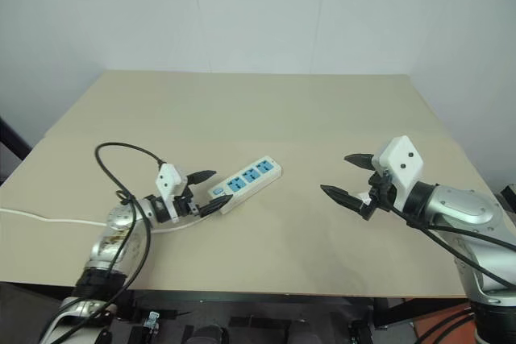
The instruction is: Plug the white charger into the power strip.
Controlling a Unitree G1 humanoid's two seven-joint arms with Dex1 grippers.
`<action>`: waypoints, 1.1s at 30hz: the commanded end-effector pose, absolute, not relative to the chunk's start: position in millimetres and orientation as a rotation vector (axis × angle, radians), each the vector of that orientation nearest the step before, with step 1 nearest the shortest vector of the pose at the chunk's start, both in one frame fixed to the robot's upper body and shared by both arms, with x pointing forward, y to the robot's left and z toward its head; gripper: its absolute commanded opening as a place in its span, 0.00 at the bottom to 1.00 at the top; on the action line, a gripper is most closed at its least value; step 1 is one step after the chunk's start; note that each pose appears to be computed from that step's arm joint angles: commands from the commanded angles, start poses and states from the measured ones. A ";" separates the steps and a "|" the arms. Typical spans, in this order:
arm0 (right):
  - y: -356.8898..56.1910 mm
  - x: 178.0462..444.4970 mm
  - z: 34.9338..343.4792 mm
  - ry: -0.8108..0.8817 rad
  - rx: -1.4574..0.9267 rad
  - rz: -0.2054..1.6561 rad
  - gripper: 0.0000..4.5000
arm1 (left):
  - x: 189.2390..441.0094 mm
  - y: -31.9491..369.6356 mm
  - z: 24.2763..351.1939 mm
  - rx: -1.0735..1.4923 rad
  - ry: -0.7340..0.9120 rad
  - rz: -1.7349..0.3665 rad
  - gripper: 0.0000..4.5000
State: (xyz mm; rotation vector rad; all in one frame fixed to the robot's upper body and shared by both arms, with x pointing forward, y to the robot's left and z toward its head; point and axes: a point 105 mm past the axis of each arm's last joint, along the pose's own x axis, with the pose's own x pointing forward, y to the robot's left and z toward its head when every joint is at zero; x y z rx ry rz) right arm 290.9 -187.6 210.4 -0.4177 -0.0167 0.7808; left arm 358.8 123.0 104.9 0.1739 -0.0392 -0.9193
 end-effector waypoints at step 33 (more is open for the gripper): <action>-168.2 289.7 227.7 -0.105 -0.432 0.845 1.00 | 357.0 128.6 67.6 0.164 0.041 -0.746 0.91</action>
